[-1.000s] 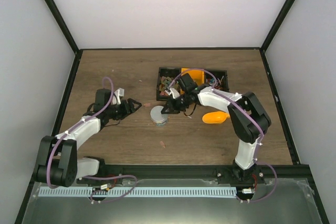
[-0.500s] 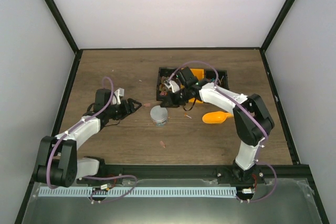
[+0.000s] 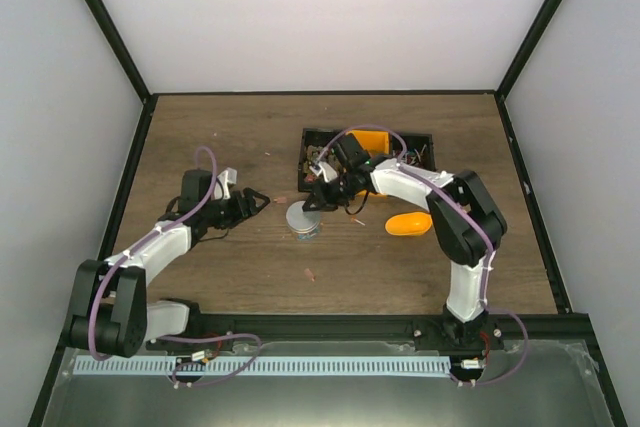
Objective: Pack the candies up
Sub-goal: Screw the bottle lid onto the packing bottle.
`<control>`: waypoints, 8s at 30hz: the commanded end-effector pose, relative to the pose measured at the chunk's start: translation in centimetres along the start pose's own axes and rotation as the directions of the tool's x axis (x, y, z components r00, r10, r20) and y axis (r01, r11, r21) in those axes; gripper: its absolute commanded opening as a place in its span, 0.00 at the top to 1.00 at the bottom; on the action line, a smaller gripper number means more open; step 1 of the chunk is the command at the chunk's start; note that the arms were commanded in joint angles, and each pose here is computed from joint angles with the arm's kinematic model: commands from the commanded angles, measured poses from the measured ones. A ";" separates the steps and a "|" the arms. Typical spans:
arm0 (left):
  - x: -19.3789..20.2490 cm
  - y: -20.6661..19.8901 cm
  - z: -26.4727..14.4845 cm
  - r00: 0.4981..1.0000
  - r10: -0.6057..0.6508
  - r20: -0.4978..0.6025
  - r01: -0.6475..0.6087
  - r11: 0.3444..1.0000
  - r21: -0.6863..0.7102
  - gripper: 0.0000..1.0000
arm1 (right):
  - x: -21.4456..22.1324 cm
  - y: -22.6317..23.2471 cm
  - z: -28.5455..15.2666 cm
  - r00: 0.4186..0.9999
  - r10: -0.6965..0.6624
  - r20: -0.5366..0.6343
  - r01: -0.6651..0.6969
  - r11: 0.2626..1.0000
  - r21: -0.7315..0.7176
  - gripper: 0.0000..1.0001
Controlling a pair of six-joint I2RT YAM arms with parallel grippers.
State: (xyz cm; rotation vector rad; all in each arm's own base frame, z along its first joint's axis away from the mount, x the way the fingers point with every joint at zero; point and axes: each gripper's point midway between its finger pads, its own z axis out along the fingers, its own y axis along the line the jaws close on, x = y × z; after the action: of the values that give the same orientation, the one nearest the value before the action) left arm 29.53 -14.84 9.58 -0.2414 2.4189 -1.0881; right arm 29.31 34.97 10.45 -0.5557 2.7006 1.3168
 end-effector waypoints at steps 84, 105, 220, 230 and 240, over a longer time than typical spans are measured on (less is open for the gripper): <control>7.6 -1.7 -0.8 0.991 -0.073 -0.114 0.086 0.989 0.120 0.82 | -0.4 0.8 -0.6 0.994 -0.105 -0.032 0.109 0.979 0.172 0.91; 10.0 -1.5 -0.4 0.979 -0.076 -0.188 0.103 0.985 0.139 0.96 | -0.2 1.6 1.4 0.994 -0.087 -0.061 0.092 0.993 0.080 0.91; 8.2 -3.2 -1.3 0.962 0.267 0.059 -0.273 0.953 0.134 0.00 | 8.0 0.4 -1.7 0.932 -0.224 -0.284 0.355 0.722 0.594 0.23; 8.8 -1.4 -1.3 0.808 0.466 0.359 -0.520 0.852 0.063 0.00 | 9.7 -3.3 0.3 0.945 -0.212 -0.250 0.320 0.759 0.567 0.19; 13.0 -4.1 4.0 0.698 0.664 0.268 -0.705 0.702 0.096 0.00 | 9.9 -4.4 1.2 0.952 -0.190 -0.240 0.297 0.761 0.577 0.18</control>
State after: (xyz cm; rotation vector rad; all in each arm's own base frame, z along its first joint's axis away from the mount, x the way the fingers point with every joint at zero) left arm 19.06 -23.71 4.00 0.5723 2.0748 -0.8490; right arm 22.57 31.31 7.16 -0.9216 2.7150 0.3198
